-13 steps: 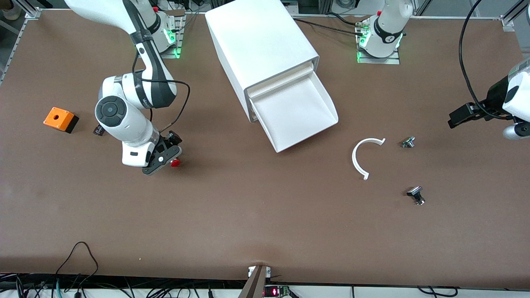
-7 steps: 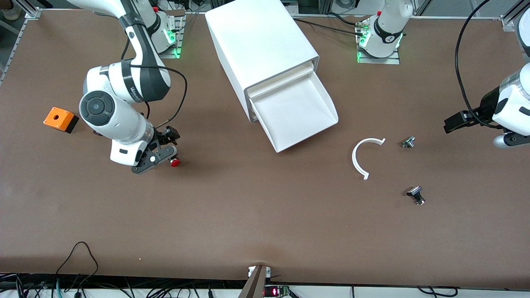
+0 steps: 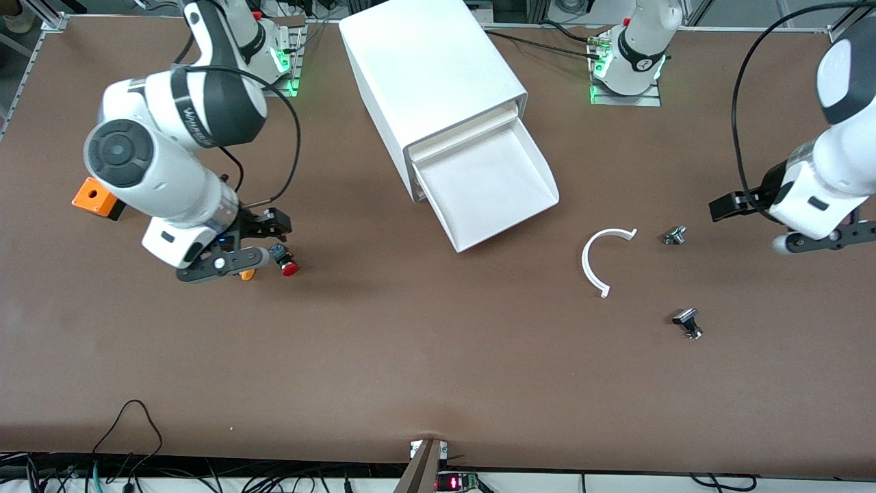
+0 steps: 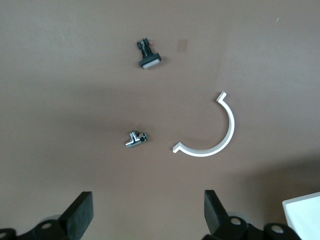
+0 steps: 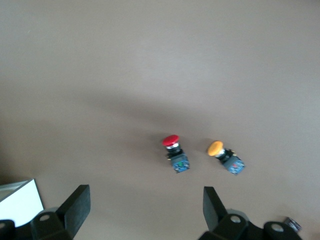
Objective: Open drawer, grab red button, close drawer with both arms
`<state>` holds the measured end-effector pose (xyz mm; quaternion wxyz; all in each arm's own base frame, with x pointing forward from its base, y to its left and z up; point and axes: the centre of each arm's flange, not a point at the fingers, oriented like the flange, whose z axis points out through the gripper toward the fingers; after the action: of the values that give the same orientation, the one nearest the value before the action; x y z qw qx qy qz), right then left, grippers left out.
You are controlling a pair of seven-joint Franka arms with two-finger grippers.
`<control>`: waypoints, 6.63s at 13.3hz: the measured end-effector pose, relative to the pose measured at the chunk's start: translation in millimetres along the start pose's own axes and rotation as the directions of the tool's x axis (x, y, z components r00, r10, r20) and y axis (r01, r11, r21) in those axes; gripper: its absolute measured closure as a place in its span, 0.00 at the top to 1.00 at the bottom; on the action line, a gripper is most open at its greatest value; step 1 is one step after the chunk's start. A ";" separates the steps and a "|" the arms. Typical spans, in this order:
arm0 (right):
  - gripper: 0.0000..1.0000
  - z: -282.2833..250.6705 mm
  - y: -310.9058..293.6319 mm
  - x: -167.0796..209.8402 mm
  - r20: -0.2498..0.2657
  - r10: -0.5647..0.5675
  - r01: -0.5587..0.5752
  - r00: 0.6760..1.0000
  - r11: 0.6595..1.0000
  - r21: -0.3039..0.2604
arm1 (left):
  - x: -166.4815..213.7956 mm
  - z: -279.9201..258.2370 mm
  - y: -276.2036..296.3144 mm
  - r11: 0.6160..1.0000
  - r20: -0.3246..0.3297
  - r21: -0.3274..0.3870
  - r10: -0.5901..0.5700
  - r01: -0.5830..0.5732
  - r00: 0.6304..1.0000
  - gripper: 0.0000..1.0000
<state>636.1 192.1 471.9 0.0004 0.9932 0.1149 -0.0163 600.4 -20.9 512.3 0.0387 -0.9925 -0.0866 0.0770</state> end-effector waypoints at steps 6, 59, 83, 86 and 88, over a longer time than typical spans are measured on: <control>1.00 -39.9 147.6 -19.1 -0.026 0.215 -0.214 0.976 0.977 0.019 | 20.9 53.5 33.2 0.994 0.050 -0.110 0.017 -0.011 0.999 0.98; 1.00 -104.8 201.6 -100.1 -0.026 0.172 -0.173 0.985 0.984 -0.033 | -229.1 262.6 358.9 0.966 0.300 -0.061 -0.224 0.253 0.927 0.99; 1.00 -101.9 202.7 -98.3 -0.024 0.168 -0.169 0.985 0.985 -0.033 | -9.9 -4.0 32.8 0.989 -0.029 -0.096 0.110 -0.112 0.994 0.99; 1.00 -101.1 202.7 -98.5 -0.020 0.168 -0.168 0.986 0.985 -0.033 | -11.7 -17.0 16.0 0.989 -0.039 -0.099 0.104 -0.107 0.994 0.99; 1.00 -100.8 202.6 -98.3 -0.020 0.167 -0.168 0.986 0.985 -0.033 | -9.6 -19.4 6.5 0.990 -0.042 -0.101 0.090 -0.093 0.995 0.99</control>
<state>589.9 -27.1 575.3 0.0177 0.9993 0.0311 -0.0058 595.2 -30.2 532.2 -0.0146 -0.9974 -0.0441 0.0554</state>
